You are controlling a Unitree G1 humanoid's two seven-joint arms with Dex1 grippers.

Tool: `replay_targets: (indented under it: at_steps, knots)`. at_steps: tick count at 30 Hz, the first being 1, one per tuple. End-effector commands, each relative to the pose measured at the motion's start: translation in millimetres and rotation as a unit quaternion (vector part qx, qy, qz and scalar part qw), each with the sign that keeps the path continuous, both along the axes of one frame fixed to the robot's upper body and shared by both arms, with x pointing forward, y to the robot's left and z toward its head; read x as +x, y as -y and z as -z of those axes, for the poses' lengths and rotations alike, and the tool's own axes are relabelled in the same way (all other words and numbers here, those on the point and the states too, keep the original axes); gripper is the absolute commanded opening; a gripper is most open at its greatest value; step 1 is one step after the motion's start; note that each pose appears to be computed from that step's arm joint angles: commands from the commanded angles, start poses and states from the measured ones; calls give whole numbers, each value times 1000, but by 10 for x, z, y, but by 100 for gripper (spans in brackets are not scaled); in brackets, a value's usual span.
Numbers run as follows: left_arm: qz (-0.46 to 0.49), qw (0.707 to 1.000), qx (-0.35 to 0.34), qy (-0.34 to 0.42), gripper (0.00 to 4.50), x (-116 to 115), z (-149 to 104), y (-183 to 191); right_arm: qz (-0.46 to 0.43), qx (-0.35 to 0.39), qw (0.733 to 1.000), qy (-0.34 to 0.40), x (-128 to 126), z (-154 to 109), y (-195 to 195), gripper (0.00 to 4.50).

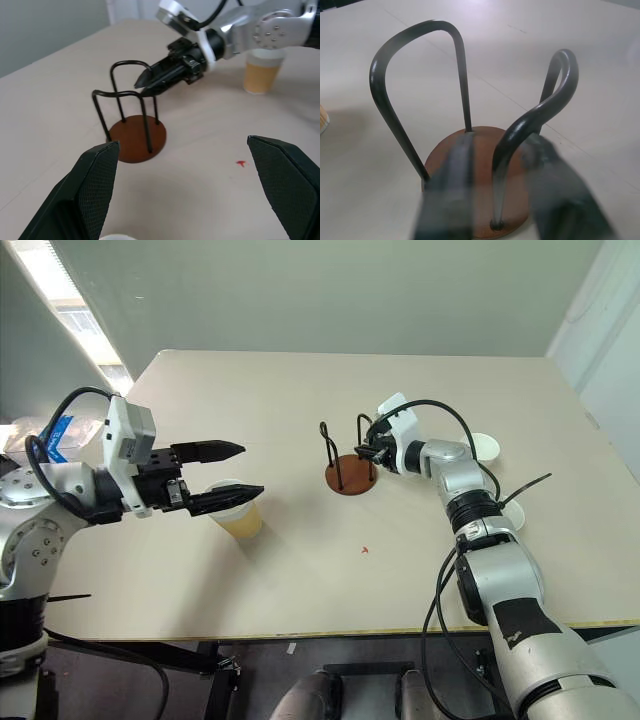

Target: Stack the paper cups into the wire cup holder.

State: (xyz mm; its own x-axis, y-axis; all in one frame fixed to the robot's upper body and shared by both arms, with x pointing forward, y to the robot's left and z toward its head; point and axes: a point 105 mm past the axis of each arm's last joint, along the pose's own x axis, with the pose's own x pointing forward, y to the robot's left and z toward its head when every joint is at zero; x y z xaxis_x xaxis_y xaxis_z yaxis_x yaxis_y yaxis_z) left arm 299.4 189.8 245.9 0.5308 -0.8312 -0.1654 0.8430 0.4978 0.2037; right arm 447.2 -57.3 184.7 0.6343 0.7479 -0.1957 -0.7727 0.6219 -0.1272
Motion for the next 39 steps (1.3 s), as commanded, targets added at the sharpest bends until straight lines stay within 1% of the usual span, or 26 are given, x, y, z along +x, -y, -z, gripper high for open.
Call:
replay_targets:
  at_steps: [1,7,9,12,14,17,21,23,27,32,39]
  knots:
    - [26,1000,-6,15,450,-36,-150,44,9,26,999,31,15,-246,104,3]
    - [57,998,1,0,450,-60,-151,90,-2,8,999,41,-101,-347,325,1]
    - [74,997,6,-9,450,-92,-140,115,-22,-12,998,49,-232,-412,431,1]
    - [94,995,20,-18,450,-125,-103,152,-66,-48,996,47,-509,-439,542,1]
    - [111,993,25,-27,450,-146,-67,193,-89,-71,993,37,-702,-417,601,1]
    - [132,990,29,-39,450,-182,-26,251,-112,-94,989,25,-903,-371,626,1]
    - [179,981,34,-64,450,-273,76,411,-151,-126,980,1,-1198,-182,578,1]
    - [199,976,38,-75,450,-318,123,479,-163,-130,978,-12,-1299,-101,544,1]
    - [222,970,47,-83,450,-366,157,545,-171,-126,977,-23,-1379,-20,478,1]
    - [221,971,50,-82,450,-339,156,537,-173,-124,977,-28,-1364,74,411,1]
    - [218,971,53,-84,450,-328,196,522,-183,-146,971,-37,-1345,267,388,1]
